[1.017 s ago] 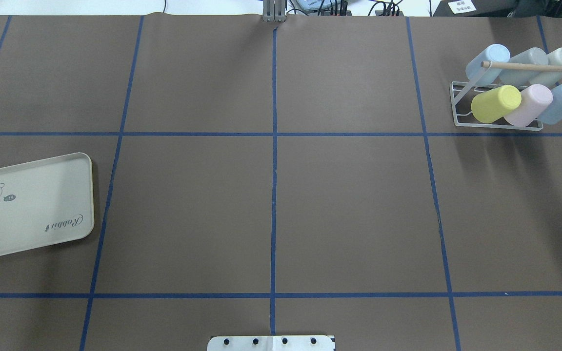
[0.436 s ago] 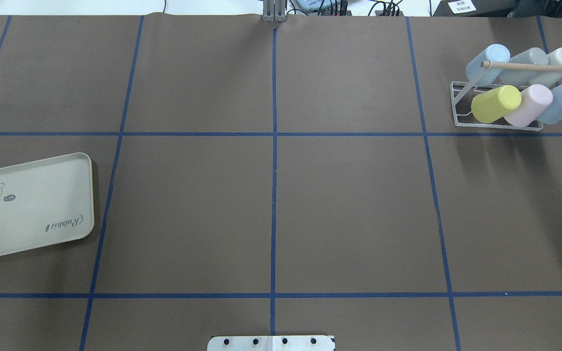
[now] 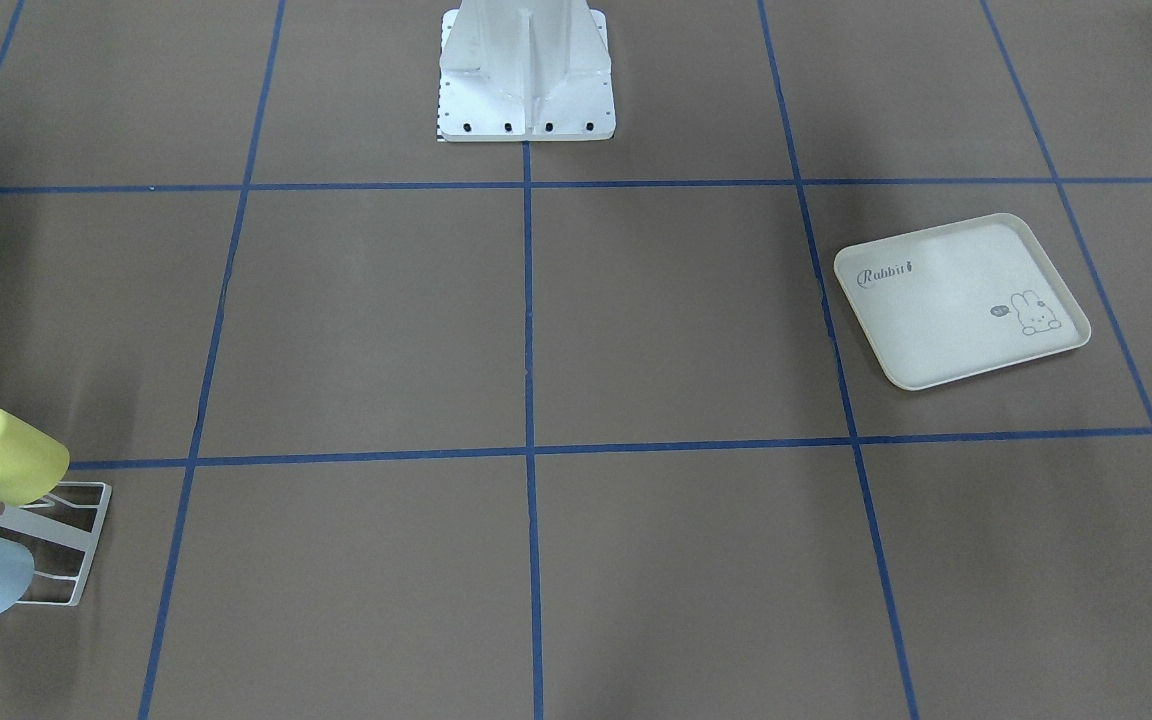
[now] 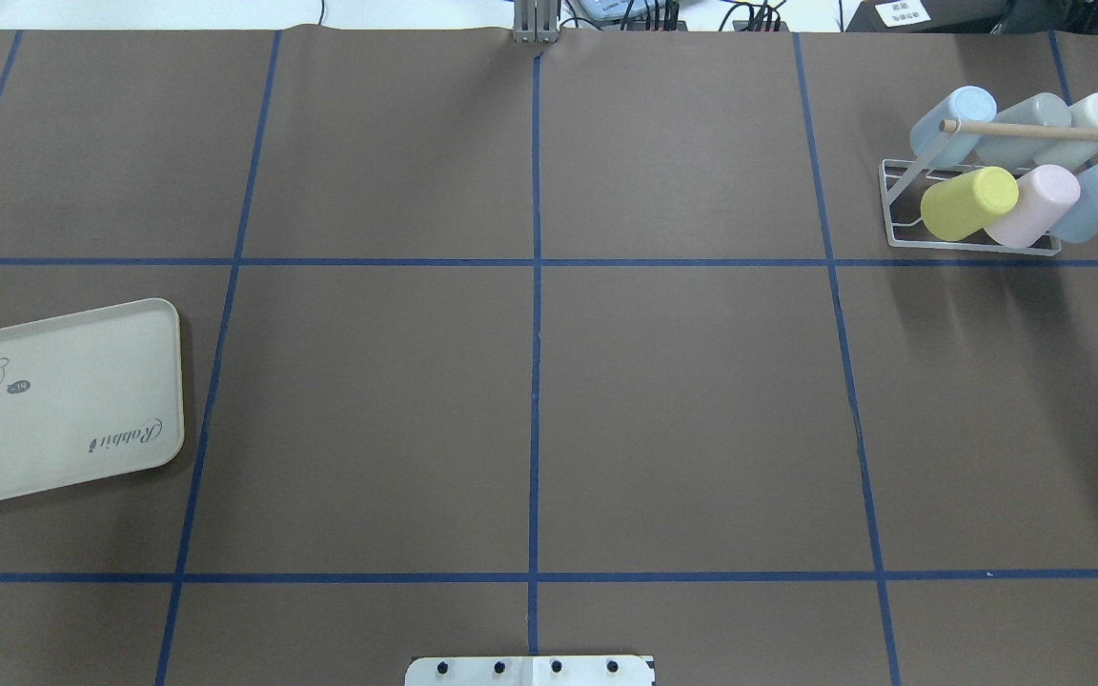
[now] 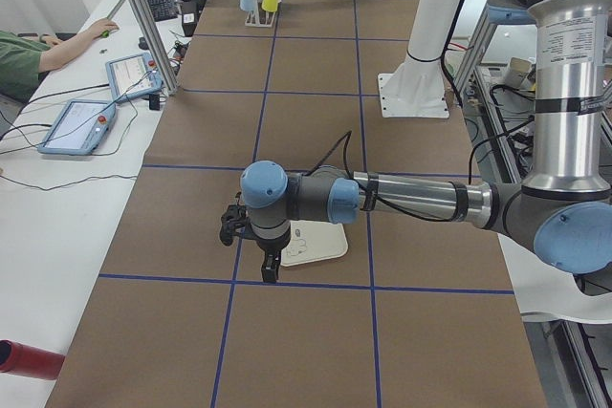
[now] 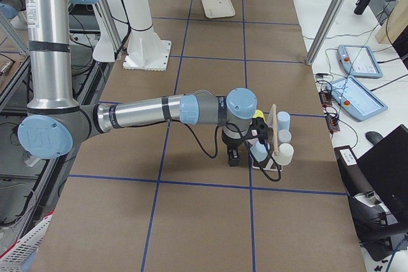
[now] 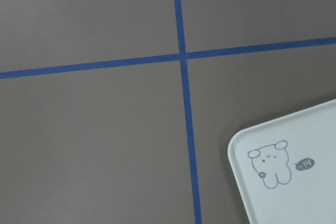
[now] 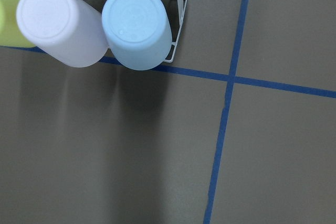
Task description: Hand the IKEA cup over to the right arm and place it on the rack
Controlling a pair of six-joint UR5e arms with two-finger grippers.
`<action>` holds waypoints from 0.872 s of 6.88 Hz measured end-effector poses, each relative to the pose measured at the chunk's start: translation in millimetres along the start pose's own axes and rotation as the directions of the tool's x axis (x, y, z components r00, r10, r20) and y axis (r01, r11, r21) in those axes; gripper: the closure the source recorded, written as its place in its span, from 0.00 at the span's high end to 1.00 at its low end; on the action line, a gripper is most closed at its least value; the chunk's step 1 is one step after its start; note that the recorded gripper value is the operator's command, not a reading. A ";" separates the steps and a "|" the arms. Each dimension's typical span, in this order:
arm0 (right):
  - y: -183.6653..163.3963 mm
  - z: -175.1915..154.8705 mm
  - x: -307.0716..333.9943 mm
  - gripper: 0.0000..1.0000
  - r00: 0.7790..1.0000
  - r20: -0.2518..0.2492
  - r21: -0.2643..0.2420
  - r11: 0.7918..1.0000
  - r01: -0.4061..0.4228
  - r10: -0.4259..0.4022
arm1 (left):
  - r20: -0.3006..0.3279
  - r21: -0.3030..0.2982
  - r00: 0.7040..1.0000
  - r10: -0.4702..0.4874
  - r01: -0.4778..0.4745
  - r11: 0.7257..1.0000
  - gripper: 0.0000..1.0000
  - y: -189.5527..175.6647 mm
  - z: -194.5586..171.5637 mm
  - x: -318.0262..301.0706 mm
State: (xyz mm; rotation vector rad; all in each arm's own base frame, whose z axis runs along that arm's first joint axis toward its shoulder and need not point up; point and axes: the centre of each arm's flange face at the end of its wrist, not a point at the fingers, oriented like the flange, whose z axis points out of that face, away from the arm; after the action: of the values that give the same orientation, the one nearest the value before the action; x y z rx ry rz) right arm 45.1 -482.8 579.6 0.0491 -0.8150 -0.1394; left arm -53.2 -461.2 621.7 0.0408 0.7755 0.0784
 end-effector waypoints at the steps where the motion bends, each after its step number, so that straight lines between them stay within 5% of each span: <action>1: 3.9 3.8 3.9 1.00 1.000 -0.002 -0.008 1.000 -0.009 0.009 | 0.000 -0.004 1.000 -0.003 0.003 1.000 1.00 0.4 1.4 -1.4; 6: 15.8 29.7 42.0 1.00 0.996 -0.085 -0.028 0.999 -0.037 0.034 | 0.009 -0.014 1.000 -0.005 0.005 1.000 1.00 4.2 5.3 -6.0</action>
State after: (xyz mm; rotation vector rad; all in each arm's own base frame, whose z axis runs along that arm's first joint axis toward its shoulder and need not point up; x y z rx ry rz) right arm 53.6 -472.8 631.7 0.0130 -0.7288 -0.1150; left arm -54.0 -457.5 630.0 0.0262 0.7662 0.0791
